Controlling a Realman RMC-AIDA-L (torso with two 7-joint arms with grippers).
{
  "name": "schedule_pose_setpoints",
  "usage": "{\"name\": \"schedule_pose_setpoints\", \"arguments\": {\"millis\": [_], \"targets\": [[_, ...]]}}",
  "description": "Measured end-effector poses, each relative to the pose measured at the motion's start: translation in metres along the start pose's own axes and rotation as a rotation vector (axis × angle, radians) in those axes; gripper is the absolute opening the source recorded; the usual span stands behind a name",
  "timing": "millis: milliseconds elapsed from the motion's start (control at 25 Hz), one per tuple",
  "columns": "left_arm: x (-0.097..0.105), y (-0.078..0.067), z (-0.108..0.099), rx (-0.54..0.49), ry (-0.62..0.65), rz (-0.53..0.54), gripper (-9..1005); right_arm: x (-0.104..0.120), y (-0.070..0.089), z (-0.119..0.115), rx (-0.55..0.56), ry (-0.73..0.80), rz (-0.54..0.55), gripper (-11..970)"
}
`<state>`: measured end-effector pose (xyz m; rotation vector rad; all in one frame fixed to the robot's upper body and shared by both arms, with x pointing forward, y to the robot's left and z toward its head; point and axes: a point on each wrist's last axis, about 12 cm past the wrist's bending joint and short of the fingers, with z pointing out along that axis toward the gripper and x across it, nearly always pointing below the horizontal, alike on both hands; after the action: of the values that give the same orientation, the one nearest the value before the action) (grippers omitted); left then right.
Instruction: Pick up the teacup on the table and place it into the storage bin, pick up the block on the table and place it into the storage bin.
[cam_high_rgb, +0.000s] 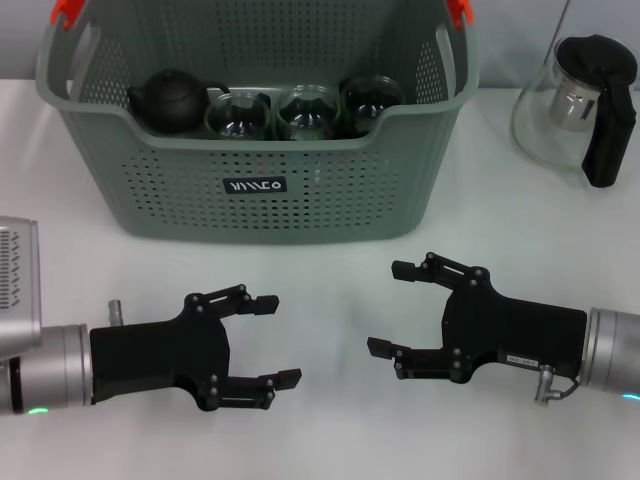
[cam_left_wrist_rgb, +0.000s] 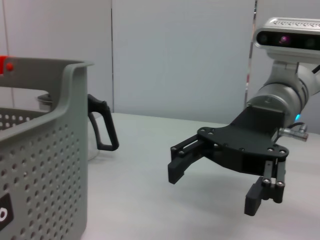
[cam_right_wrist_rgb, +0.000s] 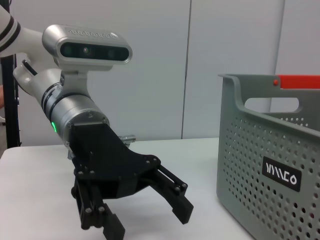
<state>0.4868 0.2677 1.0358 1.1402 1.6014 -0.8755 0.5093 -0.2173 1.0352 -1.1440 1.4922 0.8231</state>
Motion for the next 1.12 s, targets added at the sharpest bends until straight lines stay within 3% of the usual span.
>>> {"name": "schedule_pose_setpoints", "arguments": {"millis": [440,760,1120], "targets": [[-0.005,0.002,-0.006,0.008,-0.014,0.022,874,-0.001,0.009,-0.007,-0.067,-0.027,0.030,947],[-0.010,0.001,-0.022,0.008,-0.041,0.042,874,0.004,0.009,-0.019,-0.043,-0.018,0.047,947],[-0.010,0.000,-0.020,0.017,-0.038,0.042,874,0.002,0.008,-0.017,-0.043,-0.025,0.043,947]]}}
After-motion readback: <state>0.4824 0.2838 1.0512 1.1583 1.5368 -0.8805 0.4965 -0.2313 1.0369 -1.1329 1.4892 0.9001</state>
